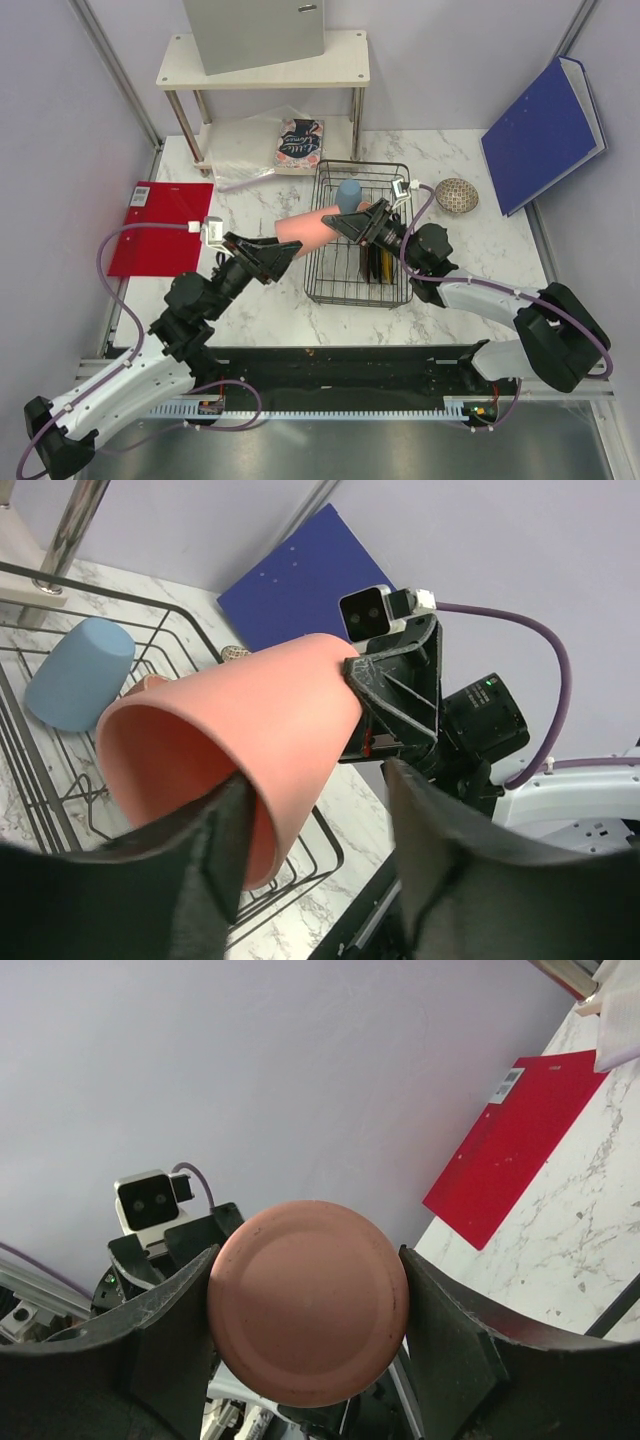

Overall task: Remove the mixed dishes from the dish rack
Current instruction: Place the cup at the center of the board.

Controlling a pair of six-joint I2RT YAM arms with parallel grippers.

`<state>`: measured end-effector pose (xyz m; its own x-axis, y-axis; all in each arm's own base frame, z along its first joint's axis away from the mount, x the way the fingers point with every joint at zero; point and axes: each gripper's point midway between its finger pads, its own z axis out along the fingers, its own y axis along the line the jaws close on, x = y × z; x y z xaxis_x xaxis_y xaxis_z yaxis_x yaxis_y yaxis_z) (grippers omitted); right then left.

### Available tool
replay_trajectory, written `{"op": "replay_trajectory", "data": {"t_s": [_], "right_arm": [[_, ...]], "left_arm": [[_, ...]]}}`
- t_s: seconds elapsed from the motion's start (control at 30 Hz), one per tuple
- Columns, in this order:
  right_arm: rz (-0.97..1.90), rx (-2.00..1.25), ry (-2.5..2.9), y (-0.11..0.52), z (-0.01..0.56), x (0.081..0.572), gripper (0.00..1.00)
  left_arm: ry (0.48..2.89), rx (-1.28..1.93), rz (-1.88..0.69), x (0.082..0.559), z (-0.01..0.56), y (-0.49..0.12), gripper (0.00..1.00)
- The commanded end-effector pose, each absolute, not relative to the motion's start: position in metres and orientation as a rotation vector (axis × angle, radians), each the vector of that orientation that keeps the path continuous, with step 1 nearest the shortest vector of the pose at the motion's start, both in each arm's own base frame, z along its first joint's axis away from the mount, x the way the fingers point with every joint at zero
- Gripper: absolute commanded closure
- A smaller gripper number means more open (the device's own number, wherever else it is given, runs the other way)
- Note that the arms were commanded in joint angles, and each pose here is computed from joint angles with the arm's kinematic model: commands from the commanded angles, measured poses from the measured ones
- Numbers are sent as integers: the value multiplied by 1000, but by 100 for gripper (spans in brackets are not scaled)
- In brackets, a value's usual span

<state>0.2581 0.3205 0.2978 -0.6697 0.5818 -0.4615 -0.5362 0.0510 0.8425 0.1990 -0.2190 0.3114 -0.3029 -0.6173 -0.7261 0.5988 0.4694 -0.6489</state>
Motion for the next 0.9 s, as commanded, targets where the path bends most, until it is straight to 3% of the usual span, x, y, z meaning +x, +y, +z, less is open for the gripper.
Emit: {"op": "replay_trajectory", "data": {"t_s": [0.0, 0.03, 0.07, 0.27, 0.33, 0.37, 0.47, 0.63, 0.77, 0.87], "right_arm": [[1788, 1, 1443, 322, 313, 248, 100], [1785, 1, 1447, 321, 311, 247, 100], [1782, -1, 1446, 321, 312, 247, 100], [1654, -28, 1525, 316, 301, 249, 97], [1543, -56, 1577, 311, 296, 253, 63], [1496, -56, 1607, 309, 293, 255, 31], [1263, -36, 1734, 292, 279, 269, 5], [821, 10, 1904, 244, 258, 286, 2], [273, 172, 1956, 167, 241, 306, 2], [35, 241, 1949, 130, 238, 303, 2]], "left_arm": [[1380, 1, -1228, 195, 327, -219, 50], [1374, 4, -1222, 194, 328, -217, 59], [1375, -5, -1210, 196, 329, -215, 98], [1449, -41, -1054, 206, 327, -197, 98], [1473, -32, -986, 208, 330, -190, 98], [1482, -41, -950, 211, 331, -185, 98], [1523, -17, -856, 215, 338, -179, 98], [1577, 36, -721, 229, 363, -177, 98], [1737, 52, -459, 259, 360, -172, 98], [1900, 83, -192, 287, 345, -166, 98]]}}
